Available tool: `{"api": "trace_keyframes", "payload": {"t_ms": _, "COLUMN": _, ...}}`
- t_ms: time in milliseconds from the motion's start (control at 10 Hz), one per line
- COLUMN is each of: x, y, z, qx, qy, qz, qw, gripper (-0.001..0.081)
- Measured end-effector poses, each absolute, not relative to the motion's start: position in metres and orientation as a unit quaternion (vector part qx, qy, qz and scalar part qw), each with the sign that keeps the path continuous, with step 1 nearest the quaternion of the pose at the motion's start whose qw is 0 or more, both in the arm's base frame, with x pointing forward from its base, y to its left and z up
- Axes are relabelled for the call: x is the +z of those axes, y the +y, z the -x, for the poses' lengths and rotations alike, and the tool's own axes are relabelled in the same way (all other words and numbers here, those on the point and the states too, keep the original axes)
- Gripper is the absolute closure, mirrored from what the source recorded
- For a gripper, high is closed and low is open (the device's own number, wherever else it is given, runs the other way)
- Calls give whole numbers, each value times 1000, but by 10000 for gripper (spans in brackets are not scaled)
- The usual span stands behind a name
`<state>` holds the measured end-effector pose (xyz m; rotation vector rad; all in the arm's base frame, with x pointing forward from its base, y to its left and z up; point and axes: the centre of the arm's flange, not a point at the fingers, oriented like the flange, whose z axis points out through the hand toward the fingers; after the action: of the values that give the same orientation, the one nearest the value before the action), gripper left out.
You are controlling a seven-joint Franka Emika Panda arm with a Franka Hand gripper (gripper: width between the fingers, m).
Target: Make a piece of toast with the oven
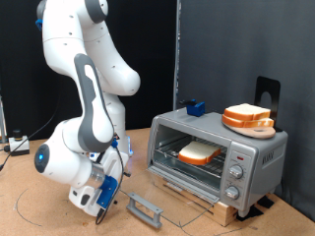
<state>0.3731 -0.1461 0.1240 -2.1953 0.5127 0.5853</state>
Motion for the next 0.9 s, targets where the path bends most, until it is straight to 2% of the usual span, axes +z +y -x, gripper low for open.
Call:
{"api": "trace_keyframes", "payload": {"t_ms": 300, "x": 127, "y": -122, "z": -361, "qx": 260, "qy": 187, "qz": 850, "qw": 419, "gripper": -1}}
{"api": "trace_keyframes", "payload": {"t_ms": 900, "x": 193, "y": -128, "z": -350, "qx": 302, "qy": 163, "qz": 798, "qw": 495, "gripper": -1}}
